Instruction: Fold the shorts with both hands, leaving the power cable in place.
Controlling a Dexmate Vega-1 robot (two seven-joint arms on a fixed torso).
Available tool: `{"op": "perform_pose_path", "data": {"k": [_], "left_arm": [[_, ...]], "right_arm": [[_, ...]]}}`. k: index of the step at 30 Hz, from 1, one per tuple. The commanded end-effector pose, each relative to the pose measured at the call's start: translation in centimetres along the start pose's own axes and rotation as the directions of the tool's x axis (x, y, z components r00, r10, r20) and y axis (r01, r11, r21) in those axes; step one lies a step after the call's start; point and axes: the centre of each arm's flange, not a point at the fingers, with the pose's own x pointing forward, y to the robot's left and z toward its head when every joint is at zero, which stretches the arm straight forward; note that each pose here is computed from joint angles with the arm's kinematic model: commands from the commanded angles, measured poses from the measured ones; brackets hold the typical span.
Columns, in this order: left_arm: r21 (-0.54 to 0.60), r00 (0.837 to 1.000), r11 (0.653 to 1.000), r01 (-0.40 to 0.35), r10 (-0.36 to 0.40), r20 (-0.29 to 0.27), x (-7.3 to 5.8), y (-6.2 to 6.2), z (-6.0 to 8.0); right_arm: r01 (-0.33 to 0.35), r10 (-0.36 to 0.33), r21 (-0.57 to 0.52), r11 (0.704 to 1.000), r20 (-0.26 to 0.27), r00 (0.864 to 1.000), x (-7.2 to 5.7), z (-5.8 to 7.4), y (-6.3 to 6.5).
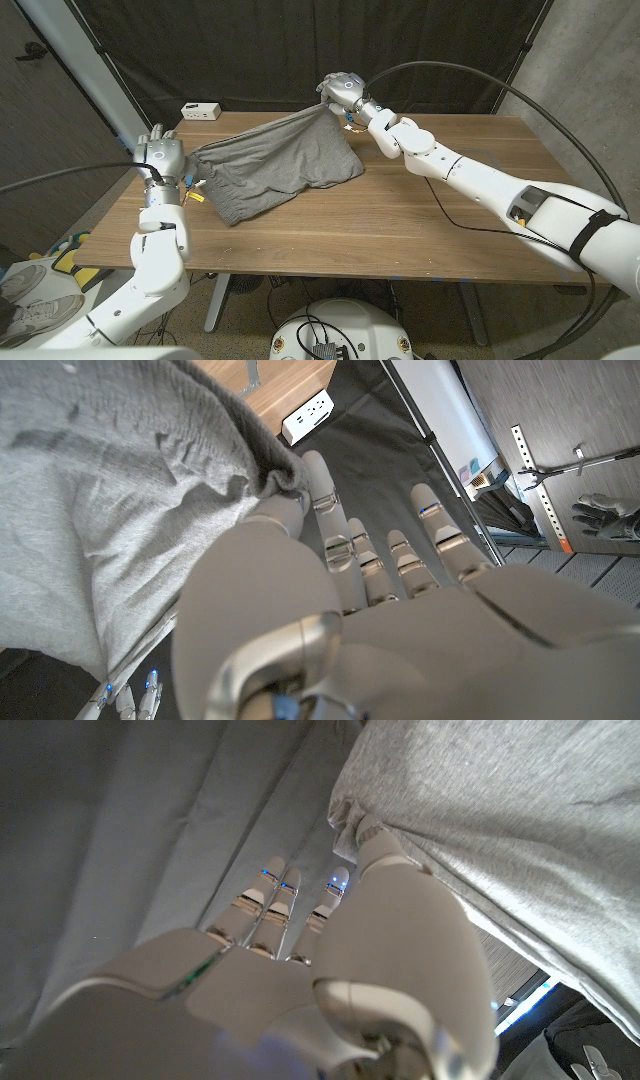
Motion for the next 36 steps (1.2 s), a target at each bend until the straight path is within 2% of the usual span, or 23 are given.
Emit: {"op": "perform_pose_path", "data": {"k": [1, 10, 17, 21, 22, 23, 24, 25, 26, 28, 29, 30, 32, 33, 36], "left_arm": [[0.104, 0.998, 0.995, -0.008, 0.014, -0.056, 0.7, -1.8, 0.2], [0.19, 0.994, 0.982, 0.014, 0.006, -0.105, 1.1, -3.3, 0.5], [0.253, 0.99, 0.965, 0.063, -0.028, -0.137, 1.3, -4.2, 0.6], [0.275, 0.985, 0.956, 0.104, -0.06, -0.162, 1.3, -4.5, 0.6], [0.282, 0.983, 0.952, 0.115, -0.069, -0.169, 1.3, -4.6, 0.7], [0.291, 0.982, 0.948, 0.128, -0.079, -0.174, 1.4, -4.7, 0.7], [0.3, 0.98, 0.944, 0.138, -0.086, -0.181, 1.4, -4.8, 0.7], [0.31, 0.979, 0.94, 0.145, -0.09, -0.186, 1.4, -4.9, 0.7], [0.321, 0.978, 0.935, 0.151, -0.093, -0.189, 1.3, -5.0, 0.7], [0.334, 0.977, 0.929, 0.161, -0.1, -0.19, 1.2, -5.1, 0.7], [0.335, 0.976, 0.928, 0.162, -0.101, -0.193, 1.2, -5.2, 0.7], [0.335, 0.975, 0.928, 0.164, -0.101, -0.196, 1.1, -5.2, 0.7], [0.337, 0.976, 0.928, 0.157, -0.095, -0.194, 0.9, -5.1, 0.6], [0.34, 0.978, 0.928, 0.151, -0.089, -0.191, 0.8, -5.1, 0.6], [0.326, 0.978, 0.935, 0.139, -0.078, -0.194, 0.5, -4.7, 0.5]], "right_arm": [[-0.01, 0.01, -0.037, 0.999, 0.011, 1.0, 1.4, 0.9, 0.8], [-0.048, 0.048, -0.041, 0.998, 0.009, 0.999, 1.7, 1.1, 1.4], [-0.13, 0.13, -0.079, 0.988, -0.011, 0.991, 1.7, 1.2, 1.5], [-0.236, 0.234, -0.078, 0.969, -0.031, 0.972, 2.0, 1.3, 1.3], [-0.322, 0.32, -0.054, 0.945, -0.033, 0.947, 2.4, 1.2, 1.2], [-0.335, 0.334, -0.049, 0.941, -0.041, 0.942, 2.5, 1.2, 1.2], [-0.313, 0.311, -0.061, 0.948, -0.049, 0.949, 2.3, 1.2, 1.3], [-0.346, 0.342, -0.05, 0.937, -0.066, 0.937, 2.4, 1.2, 1.3], [-0.356, 0.353, -0.041, 0.933, -0.072, 0.933, 2.5, 1.2, 1.2], [-0.323, 0.322, -0.014, 0.946, -0.062, 0.945, 2.1, 0.8, 1.2], [-0.336, 0.335, -0.012, 0.942, -0.062, 0.94, 2.1, 0.8, 1.1], [-0.324, 0.322, -0.019, 0.946, -0.062, 0.945, 1.9, 0.7, 1.0], [-0.256, 0.256, 0.007, 0.967, -0.049, 0.965, 1.2, 0.4, 0.9], [-0.235, 0.236, 0.026, 0.972, -0.047, 0.971, 1.0, 0.3, 0.7], [-0.217, 0.221, 0.064, 0.974, -0.054, 0.974, 0.3, 0.1, 0.4]]}}
